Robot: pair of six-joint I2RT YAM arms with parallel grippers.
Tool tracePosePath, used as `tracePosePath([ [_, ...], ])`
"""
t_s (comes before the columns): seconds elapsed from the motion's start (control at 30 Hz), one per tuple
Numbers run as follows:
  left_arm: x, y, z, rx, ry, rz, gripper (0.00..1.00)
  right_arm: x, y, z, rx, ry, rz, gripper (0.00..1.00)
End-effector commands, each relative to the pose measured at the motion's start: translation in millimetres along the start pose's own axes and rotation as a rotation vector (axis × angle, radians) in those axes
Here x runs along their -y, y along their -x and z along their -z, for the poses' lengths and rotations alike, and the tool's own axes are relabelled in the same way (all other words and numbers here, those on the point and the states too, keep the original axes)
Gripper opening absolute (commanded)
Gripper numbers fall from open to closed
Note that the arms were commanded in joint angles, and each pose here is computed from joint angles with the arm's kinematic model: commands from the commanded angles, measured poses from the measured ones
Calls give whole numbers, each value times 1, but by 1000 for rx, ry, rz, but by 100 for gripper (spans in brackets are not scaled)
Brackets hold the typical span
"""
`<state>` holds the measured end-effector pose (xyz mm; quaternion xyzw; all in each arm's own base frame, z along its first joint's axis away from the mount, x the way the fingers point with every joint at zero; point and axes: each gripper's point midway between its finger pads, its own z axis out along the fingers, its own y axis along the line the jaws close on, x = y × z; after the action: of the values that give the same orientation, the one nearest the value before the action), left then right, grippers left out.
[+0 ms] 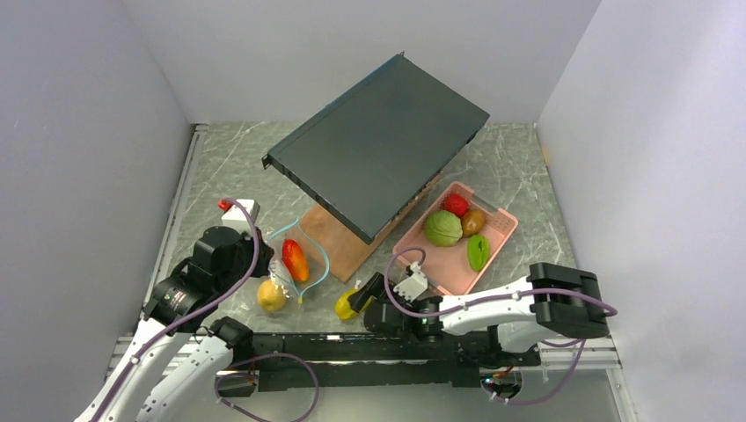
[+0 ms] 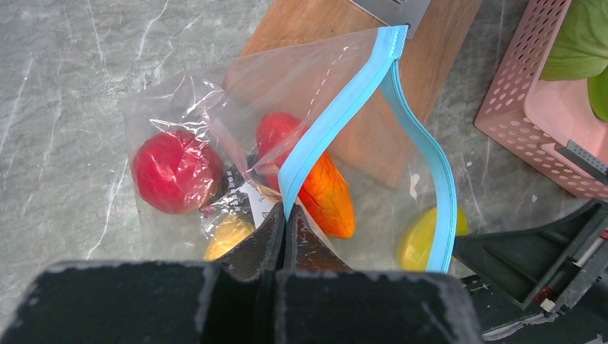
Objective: Place the food in the zip-top bag and seal the zipper
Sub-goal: Pick up the fake fruit from the center of the board.
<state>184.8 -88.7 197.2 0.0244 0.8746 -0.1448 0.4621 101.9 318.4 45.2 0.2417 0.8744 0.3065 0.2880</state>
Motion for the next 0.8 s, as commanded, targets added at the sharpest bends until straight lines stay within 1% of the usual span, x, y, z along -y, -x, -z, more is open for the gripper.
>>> tracePosePath([
  [0.0, 5, 9, 0, 41, -20, 4, 0, -23, -12, -8, -69, 7, -156, 100],
  [0.1, 5, 10, 1, 47, -24, 4, 0, -22, -10, -11, -67, 6, -192, 99],
  [0.17, 5, 10, 1, 45, -22, 5, 0, -23, -8, -13, -64, 9, -201, 96],
  [0.27, 5, 10, 0, 43, -26, 2, 0, -20, -8, -14, -66, -8, -213, 88],
  [0.43, 6, 9, 0, 37, -26, 1, 0, -13, -10, -17, -68, -43, -218, 81],
  [0.67, 5, 9, -1, 36, -25, 0, 0, -7, -12, -24, -87, -67, -232, 65],
  [0.77, 6, 8, -2, 30, -27, -1, 0, -9, -11, -25, -89, -56, -234, 54],
])
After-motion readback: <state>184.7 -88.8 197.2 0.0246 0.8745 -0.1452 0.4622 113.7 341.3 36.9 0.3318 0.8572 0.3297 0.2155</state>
